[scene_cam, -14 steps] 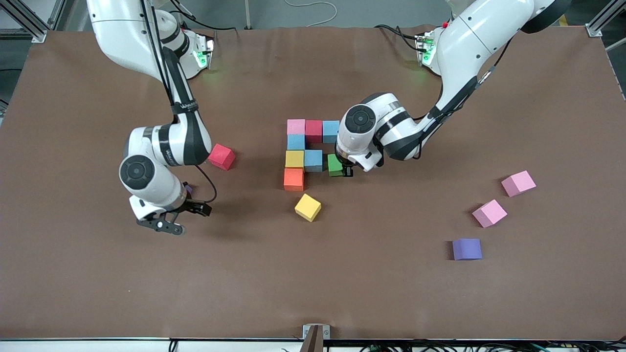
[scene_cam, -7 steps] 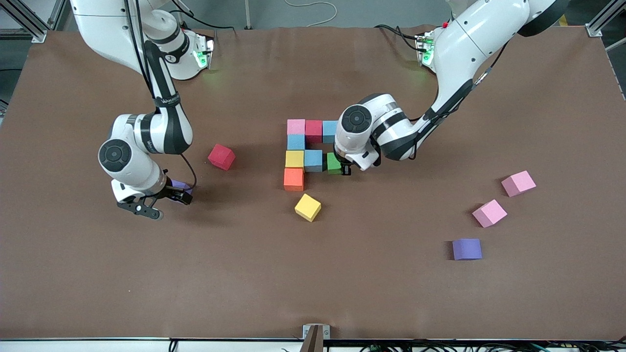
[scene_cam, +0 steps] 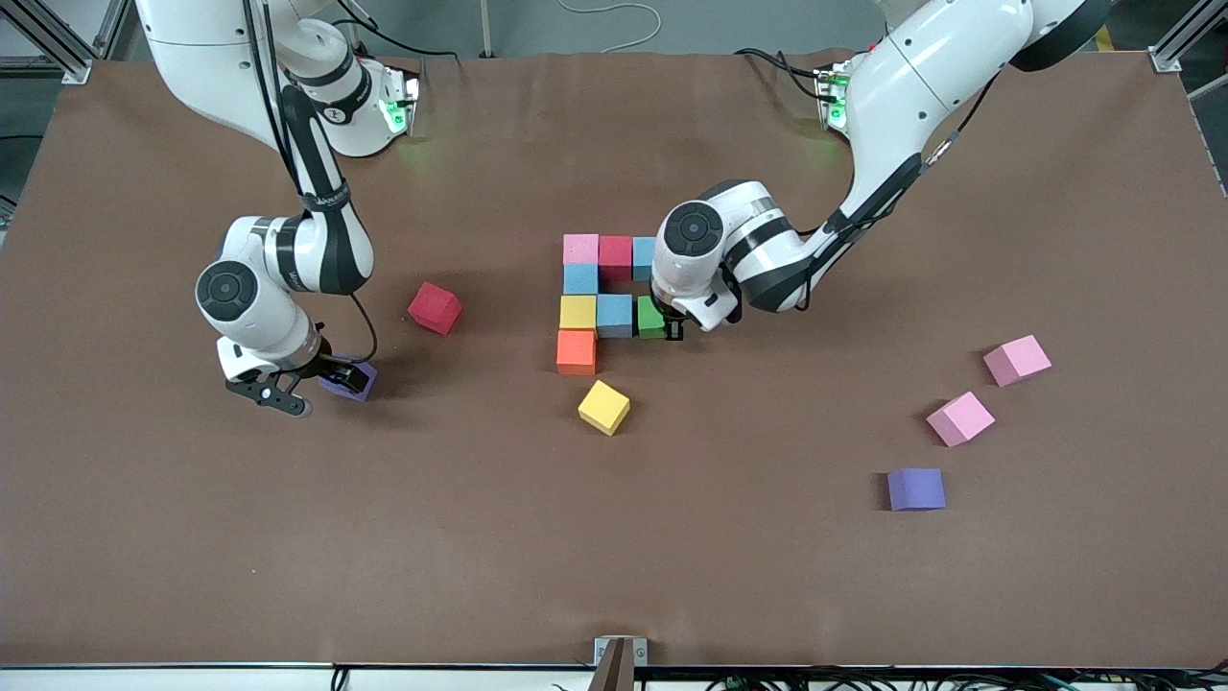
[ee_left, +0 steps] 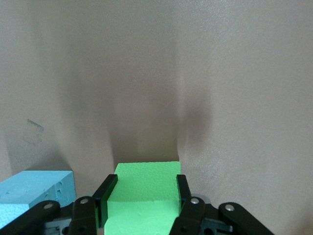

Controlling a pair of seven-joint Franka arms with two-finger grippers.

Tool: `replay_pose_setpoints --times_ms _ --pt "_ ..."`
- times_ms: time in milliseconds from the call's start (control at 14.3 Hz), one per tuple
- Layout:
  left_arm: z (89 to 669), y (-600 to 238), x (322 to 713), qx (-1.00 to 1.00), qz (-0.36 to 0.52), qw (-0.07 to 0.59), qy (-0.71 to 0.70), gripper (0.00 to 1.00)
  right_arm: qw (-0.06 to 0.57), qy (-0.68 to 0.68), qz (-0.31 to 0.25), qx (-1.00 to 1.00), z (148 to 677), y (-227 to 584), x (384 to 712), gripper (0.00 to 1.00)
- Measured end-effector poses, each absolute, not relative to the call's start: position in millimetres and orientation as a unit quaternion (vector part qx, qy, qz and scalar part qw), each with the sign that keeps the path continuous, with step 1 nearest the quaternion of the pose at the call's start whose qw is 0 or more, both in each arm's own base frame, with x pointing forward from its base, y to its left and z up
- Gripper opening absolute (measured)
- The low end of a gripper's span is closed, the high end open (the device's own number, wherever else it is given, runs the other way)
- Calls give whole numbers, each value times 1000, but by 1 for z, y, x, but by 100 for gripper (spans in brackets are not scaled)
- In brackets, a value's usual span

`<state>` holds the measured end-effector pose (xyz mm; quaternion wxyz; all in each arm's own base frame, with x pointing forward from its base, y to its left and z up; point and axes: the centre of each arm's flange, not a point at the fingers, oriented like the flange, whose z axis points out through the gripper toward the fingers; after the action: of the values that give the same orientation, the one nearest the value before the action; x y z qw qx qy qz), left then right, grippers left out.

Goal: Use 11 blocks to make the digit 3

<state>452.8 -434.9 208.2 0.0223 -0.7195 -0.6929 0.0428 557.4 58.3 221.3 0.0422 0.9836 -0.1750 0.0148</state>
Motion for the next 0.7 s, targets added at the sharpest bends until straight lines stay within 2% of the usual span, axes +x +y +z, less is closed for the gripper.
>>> replay_pose_setpoints --times_ms 699 --pt "205 -434 459 -724 39 0 -689 54 35 -179 11 983 213 66 552 99"
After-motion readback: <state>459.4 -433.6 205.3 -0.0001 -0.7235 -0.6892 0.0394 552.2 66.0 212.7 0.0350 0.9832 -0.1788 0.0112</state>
